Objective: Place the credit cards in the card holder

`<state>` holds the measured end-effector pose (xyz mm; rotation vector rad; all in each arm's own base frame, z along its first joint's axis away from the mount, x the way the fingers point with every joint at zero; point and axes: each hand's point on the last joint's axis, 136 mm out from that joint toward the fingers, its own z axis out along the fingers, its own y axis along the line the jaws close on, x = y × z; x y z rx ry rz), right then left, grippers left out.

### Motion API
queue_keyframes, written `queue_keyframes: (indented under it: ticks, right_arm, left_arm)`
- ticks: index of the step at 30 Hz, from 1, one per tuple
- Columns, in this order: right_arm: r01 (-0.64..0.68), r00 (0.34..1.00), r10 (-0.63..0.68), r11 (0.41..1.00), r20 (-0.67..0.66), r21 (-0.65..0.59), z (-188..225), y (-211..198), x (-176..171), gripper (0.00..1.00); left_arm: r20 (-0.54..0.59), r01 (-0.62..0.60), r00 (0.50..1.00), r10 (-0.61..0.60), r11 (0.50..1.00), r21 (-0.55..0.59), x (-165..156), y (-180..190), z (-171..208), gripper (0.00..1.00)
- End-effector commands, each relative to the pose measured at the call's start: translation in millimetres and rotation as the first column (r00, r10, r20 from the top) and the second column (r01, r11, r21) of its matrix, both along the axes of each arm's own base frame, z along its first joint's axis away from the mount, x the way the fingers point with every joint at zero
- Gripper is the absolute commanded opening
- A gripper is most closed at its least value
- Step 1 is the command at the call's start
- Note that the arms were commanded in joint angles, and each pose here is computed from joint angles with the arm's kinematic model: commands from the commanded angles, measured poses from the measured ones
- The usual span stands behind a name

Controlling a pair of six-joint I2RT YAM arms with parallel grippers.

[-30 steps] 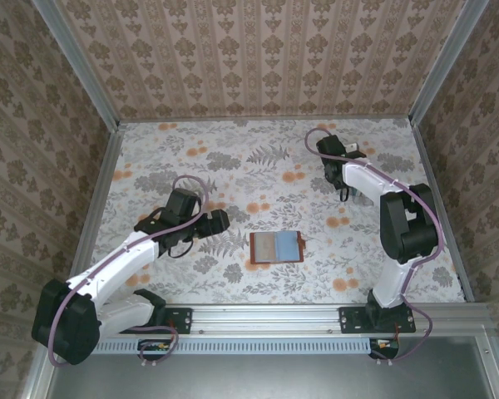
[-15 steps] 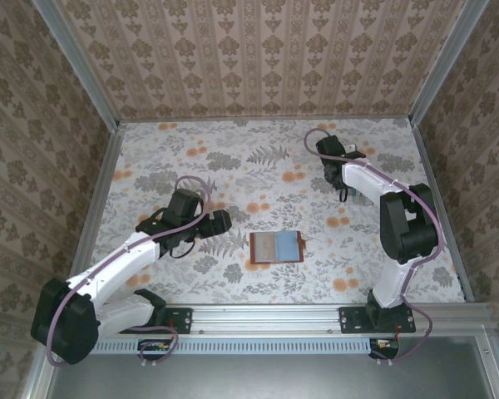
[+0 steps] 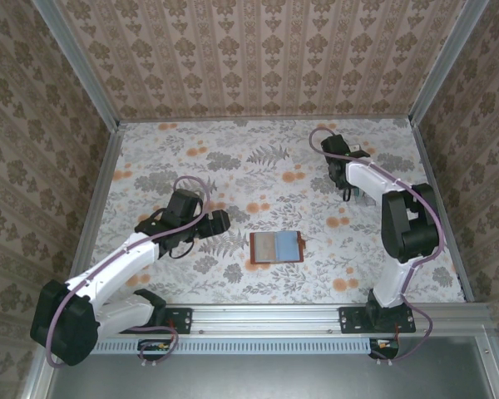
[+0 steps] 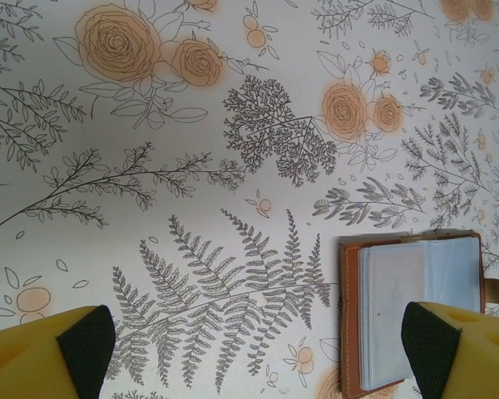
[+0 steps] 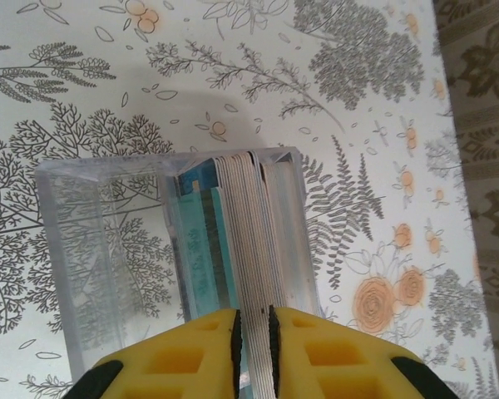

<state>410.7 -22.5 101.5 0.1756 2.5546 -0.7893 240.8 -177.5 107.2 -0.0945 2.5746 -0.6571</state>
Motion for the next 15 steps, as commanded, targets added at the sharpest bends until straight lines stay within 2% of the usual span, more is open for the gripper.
queue_keyframes:
  ticks: [1,9,13,15]
  right_arm:
    - [0.016,0.999,-0.011,0.994,0.049,-0.112,33,-11,-6,0.23]
    - [0.011,1.0,-0.009,0.996,0.025,-0.091,24,-8,-8,0.26]
    - [0.012,0.999,-0.016,0.991,0.028,0.134,8,1,-8,0.32]
    - [0.02,0.999,-0.027,0.979,0.031,0.203,3,-2,-9,0.39]
  left_arm:
    - [0.015,-0.008,1.0,0.008,1.0,-0.002,-1,1,2,0.93]
    - [0.015,-0.003,1.0,0.003,1.0,-0.007,0,-1,2,0.93]
    - [0.008,0.0,1.0,0.0,1.0,0.003,-3,0,3,0.93]
    - [0.017,-0.004,1.0,0.004,1.0,-0.005,-2,0,2,0.93]
